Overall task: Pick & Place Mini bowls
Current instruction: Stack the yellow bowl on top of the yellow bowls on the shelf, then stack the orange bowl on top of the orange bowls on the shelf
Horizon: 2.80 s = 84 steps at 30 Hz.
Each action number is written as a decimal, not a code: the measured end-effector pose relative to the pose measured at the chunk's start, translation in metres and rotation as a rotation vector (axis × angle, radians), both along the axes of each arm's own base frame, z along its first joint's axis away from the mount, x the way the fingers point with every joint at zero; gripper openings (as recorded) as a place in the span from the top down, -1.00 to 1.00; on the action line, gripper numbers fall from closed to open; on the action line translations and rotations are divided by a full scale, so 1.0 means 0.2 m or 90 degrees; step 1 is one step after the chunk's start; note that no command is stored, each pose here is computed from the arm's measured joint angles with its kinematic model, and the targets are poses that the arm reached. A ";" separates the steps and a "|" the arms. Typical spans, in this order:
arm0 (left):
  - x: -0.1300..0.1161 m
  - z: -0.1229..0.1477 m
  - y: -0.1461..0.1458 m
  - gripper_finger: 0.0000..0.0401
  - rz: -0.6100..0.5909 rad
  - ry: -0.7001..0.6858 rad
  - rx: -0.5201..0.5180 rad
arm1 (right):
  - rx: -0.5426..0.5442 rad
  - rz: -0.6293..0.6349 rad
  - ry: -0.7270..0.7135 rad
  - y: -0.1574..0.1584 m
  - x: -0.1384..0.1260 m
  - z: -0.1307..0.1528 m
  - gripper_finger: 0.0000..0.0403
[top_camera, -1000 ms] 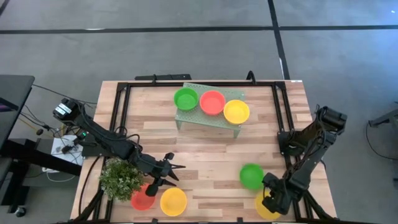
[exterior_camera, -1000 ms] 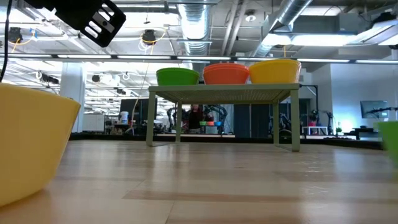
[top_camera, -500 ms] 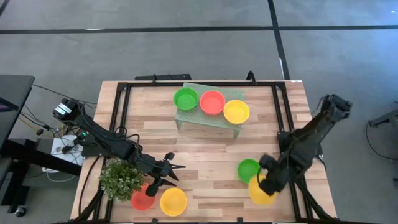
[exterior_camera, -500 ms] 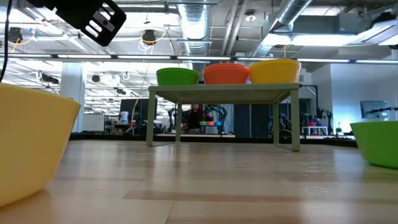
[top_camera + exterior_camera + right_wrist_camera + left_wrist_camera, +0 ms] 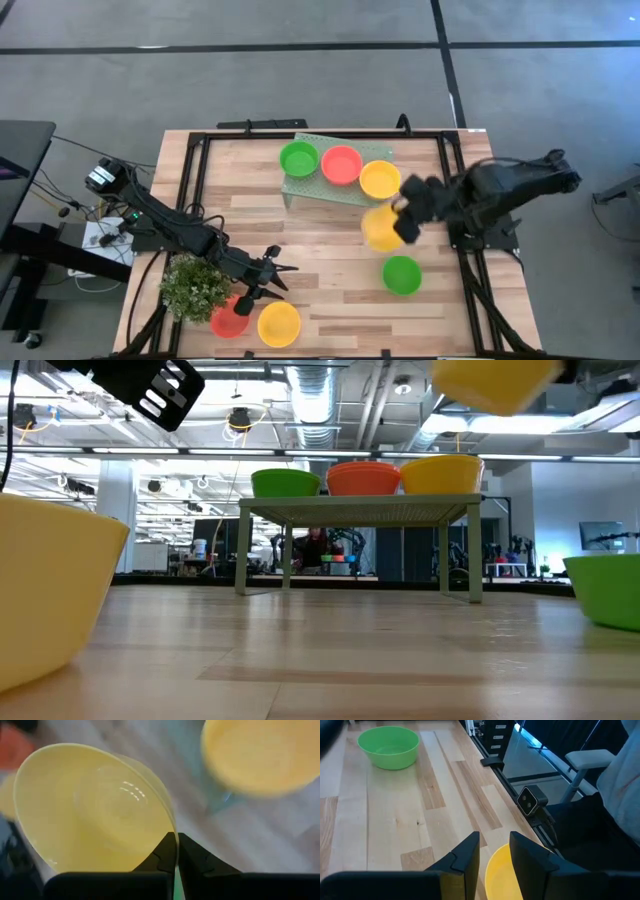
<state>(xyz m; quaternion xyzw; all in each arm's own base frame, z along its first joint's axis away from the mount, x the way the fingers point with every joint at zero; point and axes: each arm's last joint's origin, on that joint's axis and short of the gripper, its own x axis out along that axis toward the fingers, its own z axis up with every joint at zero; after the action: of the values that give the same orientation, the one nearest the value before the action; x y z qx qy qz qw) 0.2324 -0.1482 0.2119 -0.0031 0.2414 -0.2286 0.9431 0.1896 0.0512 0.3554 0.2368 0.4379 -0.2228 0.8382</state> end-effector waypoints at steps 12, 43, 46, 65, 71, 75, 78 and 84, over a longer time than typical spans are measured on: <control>0.00 0.00 0.00 0.46 -0.001 -0.002 -0.001 | -0.024 -0.184 0.059 -0.41 0.01 0.07 0.99; 0.00 0.00 0.00 0.46 -0.008 -0.011 0.010 | 0.044 -0.096 0.220 -0.69 0.18 -0.13 0.73; 0.00 0.00 0.00 0.46 -0.008 -0.011 0.010 | 0.041 -0.096 0.207 -0.68 0.16 -0.10 0.66; 0.00 0.00 0.00 0.46 0.062 0.057 -0.112 | -0.049 0.143 0.018 -0.33 0.22 0.20 0.59; 0.00 0.00 -0.01 0.46 0.077 0.073 -0.140 | -0.116 0.365 -0.081 -0.06 0.24 0.11 0.59; 0.00 0.02 -0.01 0.46 0.087 0.080 -0.162 | -0.097 0.434 -0.111 0.04 0.19 -0.06 0.59; 0.01 0.04 -0.02 0.46 0.085 0.072 -0.168 | -0.071 0.425 -0.125 0.07 0.12 -0.19 0.59; 0.02 0.07 -0.02 0.46 0.084 0.065 -0.173 | -0.055 0.439 -0.253 0.11 0.04 -0.37 0.60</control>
<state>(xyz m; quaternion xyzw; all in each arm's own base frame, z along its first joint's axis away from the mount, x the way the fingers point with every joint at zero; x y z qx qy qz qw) 0.2370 -0.1526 0.2261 -0.1583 0.2553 -0.1961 0.9334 0.1979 0.0739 0.2818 0.0787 0.3112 0.1034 0.9414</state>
